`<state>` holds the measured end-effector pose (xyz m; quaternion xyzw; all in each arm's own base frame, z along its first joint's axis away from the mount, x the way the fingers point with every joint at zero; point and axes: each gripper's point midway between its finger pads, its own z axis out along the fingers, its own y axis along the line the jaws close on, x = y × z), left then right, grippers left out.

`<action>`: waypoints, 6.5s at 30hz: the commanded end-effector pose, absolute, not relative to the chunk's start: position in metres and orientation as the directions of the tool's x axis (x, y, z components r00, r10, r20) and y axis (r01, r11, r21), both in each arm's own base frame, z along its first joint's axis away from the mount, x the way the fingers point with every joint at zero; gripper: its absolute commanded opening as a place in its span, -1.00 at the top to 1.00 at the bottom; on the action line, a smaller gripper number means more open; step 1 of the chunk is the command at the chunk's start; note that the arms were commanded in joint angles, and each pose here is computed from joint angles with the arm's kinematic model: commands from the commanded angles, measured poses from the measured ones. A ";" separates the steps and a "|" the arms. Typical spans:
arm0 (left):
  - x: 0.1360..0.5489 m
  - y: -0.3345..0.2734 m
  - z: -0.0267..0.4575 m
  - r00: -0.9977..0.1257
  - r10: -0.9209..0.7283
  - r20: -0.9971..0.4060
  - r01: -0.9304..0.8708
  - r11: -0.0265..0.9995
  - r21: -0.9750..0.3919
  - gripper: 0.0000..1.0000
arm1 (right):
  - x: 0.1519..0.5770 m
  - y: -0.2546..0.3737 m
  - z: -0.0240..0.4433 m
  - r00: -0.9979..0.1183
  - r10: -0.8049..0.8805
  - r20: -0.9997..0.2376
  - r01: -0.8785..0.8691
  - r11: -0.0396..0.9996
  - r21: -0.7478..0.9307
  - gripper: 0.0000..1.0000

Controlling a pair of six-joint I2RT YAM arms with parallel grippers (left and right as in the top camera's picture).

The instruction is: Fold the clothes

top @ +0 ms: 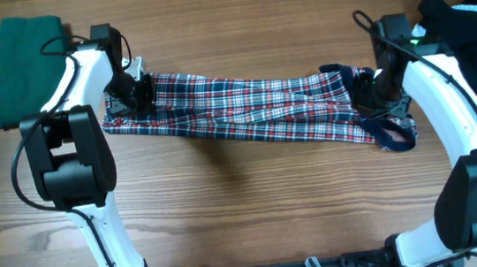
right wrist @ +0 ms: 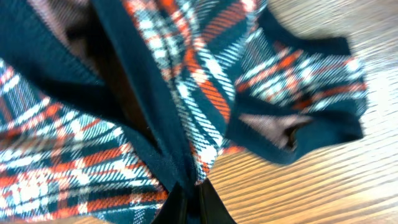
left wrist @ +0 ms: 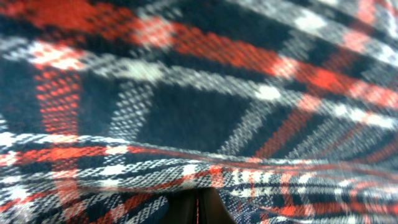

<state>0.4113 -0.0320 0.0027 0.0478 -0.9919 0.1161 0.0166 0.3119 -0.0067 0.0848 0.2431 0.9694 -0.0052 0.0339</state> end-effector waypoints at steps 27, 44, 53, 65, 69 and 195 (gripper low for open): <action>0.415 -0.028 0.007 -0.996 -0.092 0.011 -0.092 0.974 -0.206 0.92 | 0.224 -0.005 0.013 -0.869 0.430 0.246 0.450 0.893 0.028 -0.65; 0.417 -0.028 0.007 -0.996 -0.093 0.004 -0.091 0.974 -0.207 0.87 | 0.310 0.020 0.095 -0.911 0.353 -0.214 0.286 0.914 0.288 -0.22; 0.420 -0.028 0.008 -0.996 -0.093 -0.010 -0.088 0.974 -0.208 0.92 | 0.317 0.052 0.059 -0.942 0.304 -0.145 0.260 0.930 0.261 0.91; 0.426 -0.028 0.008 -0.995 -0.093 -0.035 -0.083 0.974 -0.210 0.38 | 0.311 0.061 0.004 -0.955 0.296 -0.005 0.289 0.934 0.212 0.91; 0.433 -0.028 0.010 -0.994 -0.093 -0.060 -0.078 0.974 -0.215 -0.31 | 0.321 0.061 -0.010 -0.955 0.297 -0.019 0.286 0.933 0.218 0.91; 0.445 0.020 -0.002 -0.986 -0.131 -0.108 -0.048 0.826 -0.562 -0.18 | 0.391 0.111 -0.035 -0.979 0.134 -0.156 0.084 0.953 0.291 0.00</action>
